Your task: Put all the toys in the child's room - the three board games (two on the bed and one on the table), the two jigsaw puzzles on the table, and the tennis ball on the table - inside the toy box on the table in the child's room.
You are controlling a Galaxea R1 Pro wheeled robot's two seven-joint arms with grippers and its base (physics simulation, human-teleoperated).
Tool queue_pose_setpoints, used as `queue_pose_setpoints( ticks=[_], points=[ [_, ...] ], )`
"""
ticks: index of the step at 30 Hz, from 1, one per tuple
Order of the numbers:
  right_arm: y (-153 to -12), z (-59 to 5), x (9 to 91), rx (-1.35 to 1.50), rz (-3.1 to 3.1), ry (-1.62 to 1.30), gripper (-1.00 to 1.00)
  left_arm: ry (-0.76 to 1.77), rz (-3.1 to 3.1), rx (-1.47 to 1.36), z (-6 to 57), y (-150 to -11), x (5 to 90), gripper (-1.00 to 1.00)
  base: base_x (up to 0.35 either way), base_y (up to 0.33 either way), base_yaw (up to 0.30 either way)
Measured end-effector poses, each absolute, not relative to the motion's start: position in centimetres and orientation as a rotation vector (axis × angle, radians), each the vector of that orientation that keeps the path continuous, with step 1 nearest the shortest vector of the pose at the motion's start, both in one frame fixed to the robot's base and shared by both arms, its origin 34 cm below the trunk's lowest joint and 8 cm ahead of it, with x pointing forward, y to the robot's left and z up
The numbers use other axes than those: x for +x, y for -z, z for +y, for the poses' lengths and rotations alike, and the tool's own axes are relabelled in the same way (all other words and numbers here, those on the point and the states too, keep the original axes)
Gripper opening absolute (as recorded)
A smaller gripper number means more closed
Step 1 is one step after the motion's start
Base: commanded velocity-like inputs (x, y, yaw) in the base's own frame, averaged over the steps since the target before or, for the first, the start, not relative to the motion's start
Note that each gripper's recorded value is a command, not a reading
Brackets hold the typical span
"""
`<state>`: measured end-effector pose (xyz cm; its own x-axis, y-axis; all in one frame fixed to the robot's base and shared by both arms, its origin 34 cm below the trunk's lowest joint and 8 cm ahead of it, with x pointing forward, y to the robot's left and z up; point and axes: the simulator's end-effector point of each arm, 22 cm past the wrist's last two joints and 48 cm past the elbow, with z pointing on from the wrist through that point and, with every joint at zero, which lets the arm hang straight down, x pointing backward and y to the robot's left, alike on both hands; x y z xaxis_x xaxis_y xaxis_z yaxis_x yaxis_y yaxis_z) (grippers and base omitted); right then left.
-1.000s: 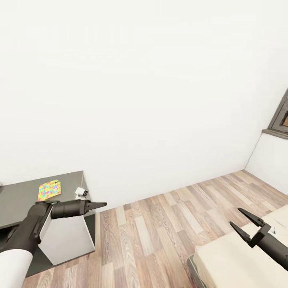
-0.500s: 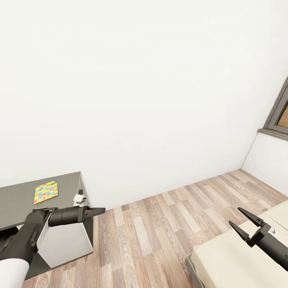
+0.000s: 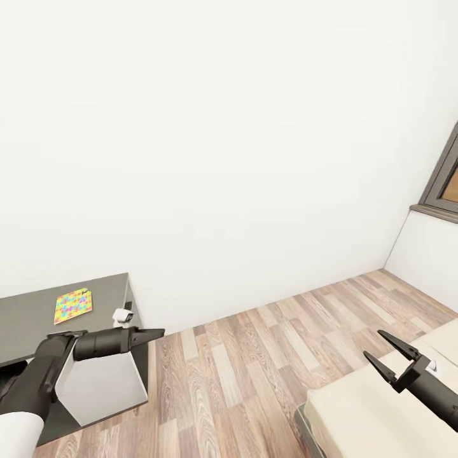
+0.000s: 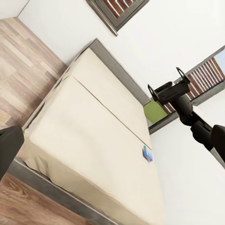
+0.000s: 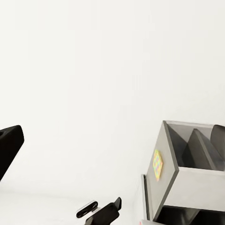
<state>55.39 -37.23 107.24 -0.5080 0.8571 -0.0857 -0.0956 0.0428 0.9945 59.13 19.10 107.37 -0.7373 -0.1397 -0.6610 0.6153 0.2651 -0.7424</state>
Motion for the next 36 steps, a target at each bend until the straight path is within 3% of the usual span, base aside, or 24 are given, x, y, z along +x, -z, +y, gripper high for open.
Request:
queue_pose_setpoints(
  ticks=[22, 36],
  points=[
    [-107.1, -37.3, 55.4, 0.797, 1.558, -1.568, 1.0, 1.534, 1.903, 0.431, 19.0, -107.4, 59.1, 1.0, -0.017, 0.0, 0.0],
    [-106.9, -39.3, 55.3, 0.817, 1.558, -1.507, 1.0, 1.532, 1.903, 0.431, 19.0, -107.4, 59.2, 1.0, -0.245, 0.0, 0.0]
  ],
)
